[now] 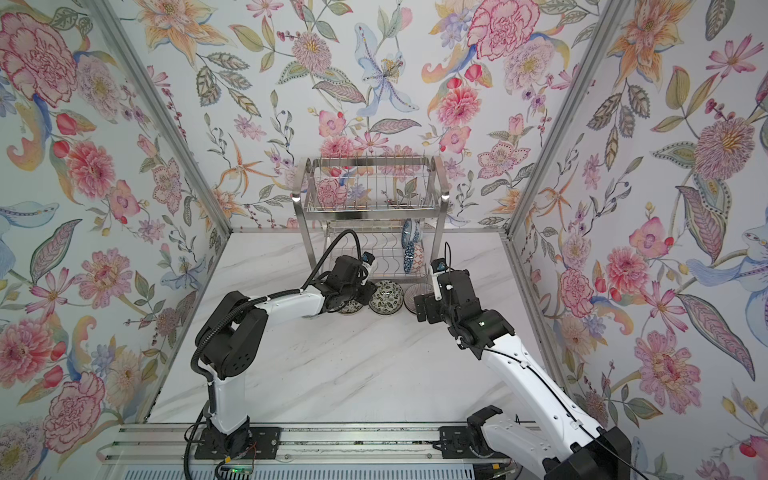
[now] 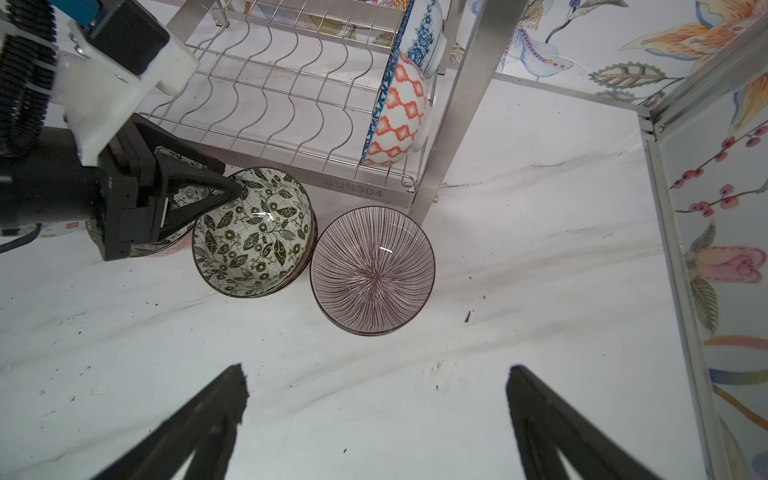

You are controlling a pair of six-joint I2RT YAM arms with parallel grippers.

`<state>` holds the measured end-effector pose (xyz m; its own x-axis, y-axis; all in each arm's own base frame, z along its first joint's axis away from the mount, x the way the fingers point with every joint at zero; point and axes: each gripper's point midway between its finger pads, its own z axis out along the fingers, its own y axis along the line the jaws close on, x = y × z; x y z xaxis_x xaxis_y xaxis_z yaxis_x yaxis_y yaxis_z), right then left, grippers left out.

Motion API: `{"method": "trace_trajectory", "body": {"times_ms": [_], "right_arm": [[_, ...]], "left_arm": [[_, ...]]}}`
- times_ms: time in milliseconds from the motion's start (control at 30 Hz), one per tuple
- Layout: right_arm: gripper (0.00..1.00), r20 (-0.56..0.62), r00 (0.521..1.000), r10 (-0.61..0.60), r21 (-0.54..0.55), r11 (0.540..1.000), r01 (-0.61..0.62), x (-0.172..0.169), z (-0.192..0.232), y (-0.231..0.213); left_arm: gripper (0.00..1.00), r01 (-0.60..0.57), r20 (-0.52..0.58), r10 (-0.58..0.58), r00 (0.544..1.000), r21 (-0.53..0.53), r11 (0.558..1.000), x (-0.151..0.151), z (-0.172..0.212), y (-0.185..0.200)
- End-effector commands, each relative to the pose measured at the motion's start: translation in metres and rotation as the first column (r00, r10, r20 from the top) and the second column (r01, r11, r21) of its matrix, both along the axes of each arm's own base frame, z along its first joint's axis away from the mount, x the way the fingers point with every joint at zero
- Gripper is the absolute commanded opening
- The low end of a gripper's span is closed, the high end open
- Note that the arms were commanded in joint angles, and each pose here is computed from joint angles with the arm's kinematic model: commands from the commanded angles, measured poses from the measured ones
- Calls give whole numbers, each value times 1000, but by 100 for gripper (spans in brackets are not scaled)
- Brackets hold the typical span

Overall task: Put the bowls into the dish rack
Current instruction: 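Lower the left gripper onto the green leaf-pattern bowl rim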

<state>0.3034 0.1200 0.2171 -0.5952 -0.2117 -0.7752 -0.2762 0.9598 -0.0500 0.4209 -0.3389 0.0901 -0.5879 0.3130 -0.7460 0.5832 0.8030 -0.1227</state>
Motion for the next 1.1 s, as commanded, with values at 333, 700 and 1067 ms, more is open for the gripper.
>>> {"method": "trace_trajectory", "body": {"times_ms": [333, 700, 1067], "right_arm": [[99, 2, 1000, 9, 3, 1000, -9, 0, -1, 0], [99, 8, 1000, 13, 11, 1000, -13, -2, 0, 1], [99, 9, 1000, 13, 16, 1000, -14, -2, 0, 1]], "left_arm": [[11, 19, 0, -19, 1000, -13, 1000, 1, 1, -7], [4, -1, 40, 1, 999, 20, 1000, -2, 20, 5], [42, -7, 67, 3, 998, 49, 999, -1, 36, 10]]}}
